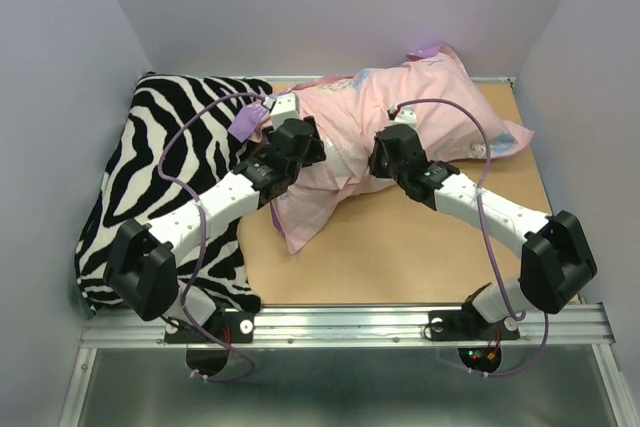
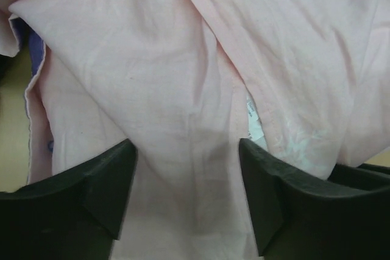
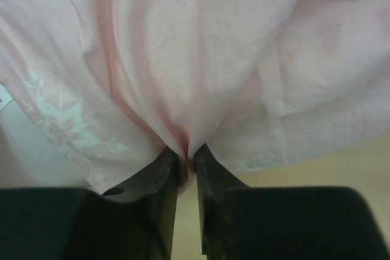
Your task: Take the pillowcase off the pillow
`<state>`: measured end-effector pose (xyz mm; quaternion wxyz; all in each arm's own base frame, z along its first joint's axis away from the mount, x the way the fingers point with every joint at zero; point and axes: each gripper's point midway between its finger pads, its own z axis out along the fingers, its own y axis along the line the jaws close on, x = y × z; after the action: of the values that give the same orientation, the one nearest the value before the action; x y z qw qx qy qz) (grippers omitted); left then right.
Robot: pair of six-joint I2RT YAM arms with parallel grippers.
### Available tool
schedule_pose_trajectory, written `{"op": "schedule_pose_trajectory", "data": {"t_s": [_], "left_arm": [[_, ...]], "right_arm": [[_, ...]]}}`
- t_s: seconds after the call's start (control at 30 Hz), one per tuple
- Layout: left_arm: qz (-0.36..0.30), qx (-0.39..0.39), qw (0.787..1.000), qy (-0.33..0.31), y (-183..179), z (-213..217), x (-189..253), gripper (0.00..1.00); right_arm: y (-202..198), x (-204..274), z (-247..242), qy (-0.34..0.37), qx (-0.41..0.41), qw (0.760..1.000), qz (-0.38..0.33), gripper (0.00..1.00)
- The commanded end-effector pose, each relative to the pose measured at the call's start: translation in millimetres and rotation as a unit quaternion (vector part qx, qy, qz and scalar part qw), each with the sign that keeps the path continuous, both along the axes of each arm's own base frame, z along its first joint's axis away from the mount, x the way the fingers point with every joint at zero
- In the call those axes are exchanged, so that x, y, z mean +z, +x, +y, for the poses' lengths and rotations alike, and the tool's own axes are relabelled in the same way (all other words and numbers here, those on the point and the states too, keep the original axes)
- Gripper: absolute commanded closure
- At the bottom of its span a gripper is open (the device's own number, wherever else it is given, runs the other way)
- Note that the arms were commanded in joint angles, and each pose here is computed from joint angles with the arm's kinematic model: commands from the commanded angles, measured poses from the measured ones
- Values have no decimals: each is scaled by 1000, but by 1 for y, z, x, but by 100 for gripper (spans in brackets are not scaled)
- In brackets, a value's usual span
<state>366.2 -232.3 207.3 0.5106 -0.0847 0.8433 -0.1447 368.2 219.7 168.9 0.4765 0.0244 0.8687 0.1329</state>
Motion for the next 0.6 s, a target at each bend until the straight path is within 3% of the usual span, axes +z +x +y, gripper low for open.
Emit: {"op": "schedule_pose_trajectory", "data": {"t_s": [0.0,0.03,0.13,0.17,0.4,0.5,0.57], "left_arm": [[-30,13,999,-18,9,-2,23,40],[-25,14,999,-18,5,0,18,60],[-12,14,1000,-24,-6,5,3,86],[-8,15,1000,-24,-9,7,-1,100],[33,52,997,-53,-56,40,-48,100],[36,45,994,-98,-79,42,-54,100],[54,23,991,-123,-104,30,-73,100]], "right_arm": [[3,18,-13,8,-43,998,-39,82],[-3,25,-20,9,-50,998,-42,88],[-14,38,-43,-6,-80,996,-50,93],[-16,44,-49,-10,-89,995,-53,94],[-31,67,-65,-21,-86,994,-58,91],[-36,70,-63,-31,-64,996,-54,84],[-39,78,-50,-17,-21,998,-55,73]]}}
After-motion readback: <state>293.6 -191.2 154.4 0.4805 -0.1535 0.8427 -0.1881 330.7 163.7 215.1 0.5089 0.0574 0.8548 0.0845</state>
